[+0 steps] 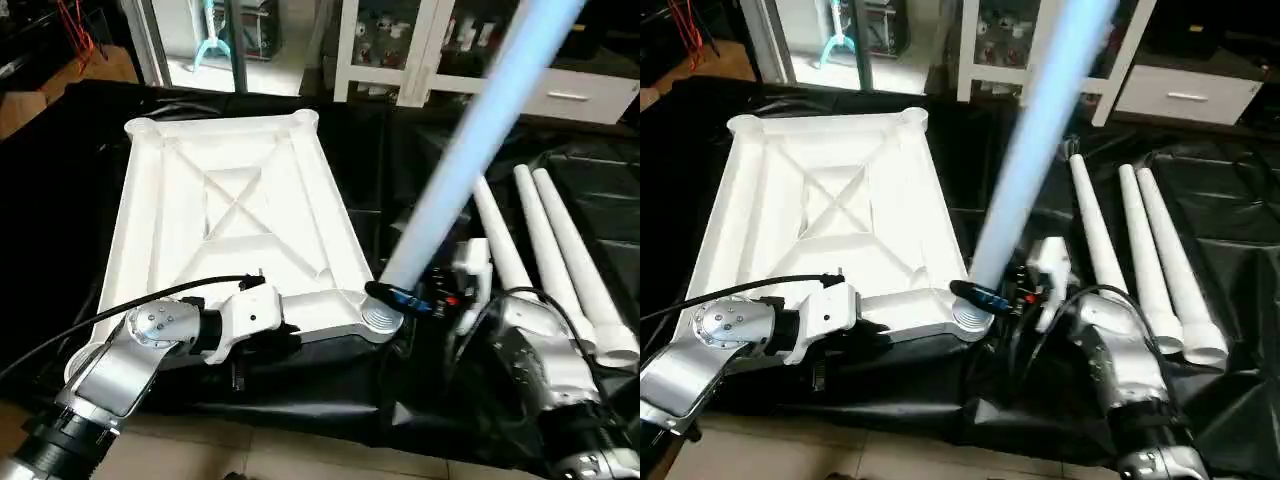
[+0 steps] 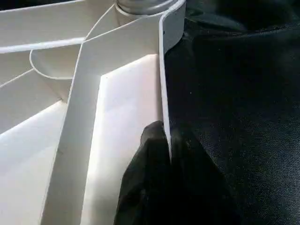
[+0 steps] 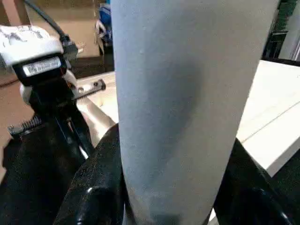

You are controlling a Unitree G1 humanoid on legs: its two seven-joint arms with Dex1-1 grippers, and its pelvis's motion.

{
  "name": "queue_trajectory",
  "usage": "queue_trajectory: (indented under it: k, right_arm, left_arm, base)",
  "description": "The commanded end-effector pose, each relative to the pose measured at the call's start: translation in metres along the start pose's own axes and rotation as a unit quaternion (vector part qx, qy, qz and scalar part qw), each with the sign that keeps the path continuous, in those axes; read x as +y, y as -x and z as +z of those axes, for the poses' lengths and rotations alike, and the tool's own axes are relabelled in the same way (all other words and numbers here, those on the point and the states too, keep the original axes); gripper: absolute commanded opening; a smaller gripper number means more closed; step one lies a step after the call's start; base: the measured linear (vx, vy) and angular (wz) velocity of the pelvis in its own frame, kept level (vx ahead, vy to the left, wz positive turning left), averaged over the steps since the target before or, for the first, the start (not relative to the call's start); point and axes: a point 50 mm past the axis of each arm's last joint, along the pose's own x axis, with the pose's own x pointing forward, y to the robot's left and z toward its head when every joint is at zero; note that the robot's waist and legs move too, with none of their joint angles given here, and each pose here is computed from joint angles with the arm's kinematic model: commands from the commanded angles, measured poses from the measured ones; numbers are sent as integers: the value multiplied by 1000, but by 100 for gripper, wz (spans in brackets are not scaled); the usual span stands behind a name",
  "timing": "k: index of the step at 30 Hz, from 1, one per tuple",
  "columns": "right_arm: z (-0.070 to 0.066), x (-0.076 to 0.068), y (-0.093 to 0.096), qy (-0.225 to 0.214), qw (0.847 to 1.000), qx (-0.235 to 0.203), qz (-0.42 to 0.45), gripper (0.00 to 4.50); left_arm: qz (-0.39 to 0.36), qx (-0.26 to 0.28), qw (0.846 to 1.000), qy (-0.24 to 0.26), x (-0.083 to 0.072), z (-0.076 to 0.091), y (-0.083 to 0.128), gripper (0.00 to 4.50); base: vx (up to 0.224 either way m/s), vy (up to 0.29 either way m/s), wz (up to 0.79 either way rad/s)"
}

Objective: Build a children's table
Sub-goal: Insert table leg to table base

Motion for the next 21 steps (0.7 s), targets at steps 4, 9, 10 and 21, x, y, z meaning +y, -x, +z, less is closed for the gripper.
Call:
queue_trajectory:
  k: [4, 9, 10, 21]
  right_arm:
    - [-42, 7, 16, -67, 993, 83, -49, 185]
    - [-47, 6, 19, -100, 989, 48, -98, 185]
    - [-47, 5, 20, -105, 988, 44, -103, 185]
    - [-51, 10, 24, -136, 983, 28, -121, 185]
  left_arm:
    - [-6, 35, 999, 14, -4, -14, -3, 0]
    - [1, 35, 999, 12, -2, -13, -3, 0]
    - [2, 35, 999, 12, -2, -13, -3, 0]
    - [2, 35, 999, 10, -1, -13, -4, 0]
  base:
    - [0, 0, 0]
    - [0, 0, 0]
    - [0, 0, 0]
    - [0, 0, 0]
